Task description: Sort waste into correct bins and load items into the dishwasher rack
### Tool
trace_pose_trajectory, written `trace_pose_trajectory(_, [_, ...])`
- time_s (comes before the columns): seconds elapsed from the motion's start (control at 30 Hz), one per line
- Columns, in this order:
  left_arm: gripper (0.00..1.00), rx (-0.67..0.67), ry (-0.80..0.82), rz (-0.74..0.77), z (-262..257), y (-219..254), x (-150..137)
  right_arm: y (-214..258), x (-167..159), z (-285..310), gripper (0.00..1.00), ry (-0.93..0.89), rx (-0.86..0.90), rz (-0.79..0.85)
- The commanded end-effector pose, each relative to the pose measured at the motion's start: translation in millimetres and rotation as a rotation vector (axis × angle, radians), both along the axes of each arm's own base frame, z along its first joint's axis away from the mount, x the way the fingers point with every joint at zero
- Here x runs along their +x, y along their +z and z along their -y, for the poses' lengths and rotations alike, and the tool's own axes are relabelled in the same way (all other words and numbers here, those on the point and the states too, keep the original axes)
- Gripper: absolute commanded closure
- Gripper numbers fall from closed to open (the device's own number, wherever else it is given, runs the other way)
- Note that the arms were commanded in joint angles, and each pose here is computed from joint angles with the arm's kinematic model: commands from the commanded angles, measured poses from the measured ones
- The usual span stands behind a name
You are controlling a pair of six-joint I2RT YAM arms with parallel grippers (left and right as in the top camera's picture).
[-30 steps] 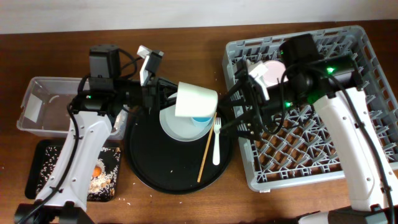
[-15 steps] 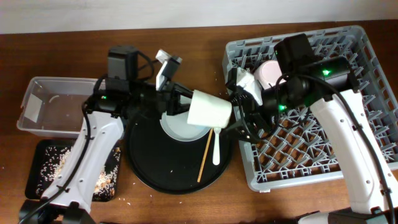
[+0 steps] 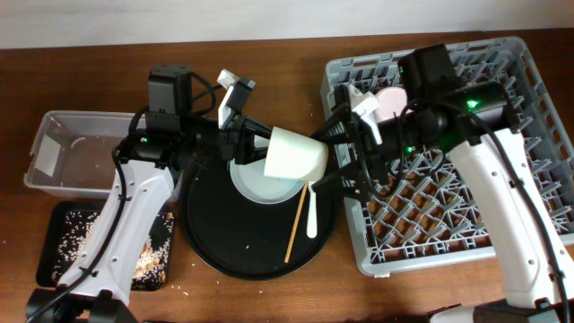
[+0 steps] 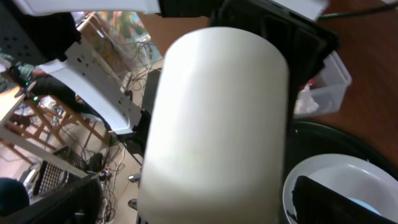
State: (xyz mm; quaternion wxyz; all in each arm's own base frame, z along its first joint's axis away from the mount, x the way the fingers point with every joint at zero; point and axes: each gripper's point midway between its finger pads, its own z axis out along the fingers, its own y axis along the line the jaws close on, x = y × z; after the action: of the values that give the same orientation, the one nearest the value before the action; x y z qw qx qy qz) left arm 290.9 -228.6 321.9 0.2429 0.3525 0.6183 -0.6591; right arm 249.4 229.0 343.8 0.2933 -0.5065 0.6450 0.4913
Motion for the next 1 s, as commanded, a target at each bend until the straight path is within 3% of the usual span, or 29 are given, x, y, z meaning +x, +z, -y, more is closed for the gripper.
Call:
trace_pose_trajectory(0.0, [1.00, -0.019, -0.017, 0.027, -2, 6, -4, -4, 0, -8, 0.07, 0.029, 0.016, -0.027])
trace_pose_trajectory(0.07, [1.00, -0.019, -0.017, 0.027, -2, 6, -4, -7, 3, -9, 0.19, 0.028, 0.014, -0.042])
trace_pose_trajectory(0.2, [1.00, -0.019, -0.018, 0.027, -2, 6, -4, -4, 4, -9, 0.57, 0.031, 0.036, -0.032])
trace_pose_trajectory(0.27, [1.00, -0.019, -0.018, 0.025, -1, 6, -5, 0, 3, -11, 0.64, 0.039, 0.059, -0.032])
trace_pose_trajectory(0.43, [1.00, -0.007, -0.019, -0.040, -1, -5, -8, 3, 6, -12, 0.64, 0.042, 0.075, -0.007])
trace_pose_trajectory(0.6, [1.00, 0.068, -0.065, -0.125, 28, -42, -31, 7, 21, -8, 0.59, -0.008, 0.083, -0.011])
trace_pose_trajectory(0.8, [0.99, 0.074, -0.067, -0.141, 28, -44, -33, 10, 38, 9, 0.59, -0.078, 0.093, -0.021])
trace_pose_trajectory(0.97, [0.87, 0.208, 0.203, -0.122, -3, -70, 19, 0, 52, 11, 0.61, -0.165, 0.015, -0.070])
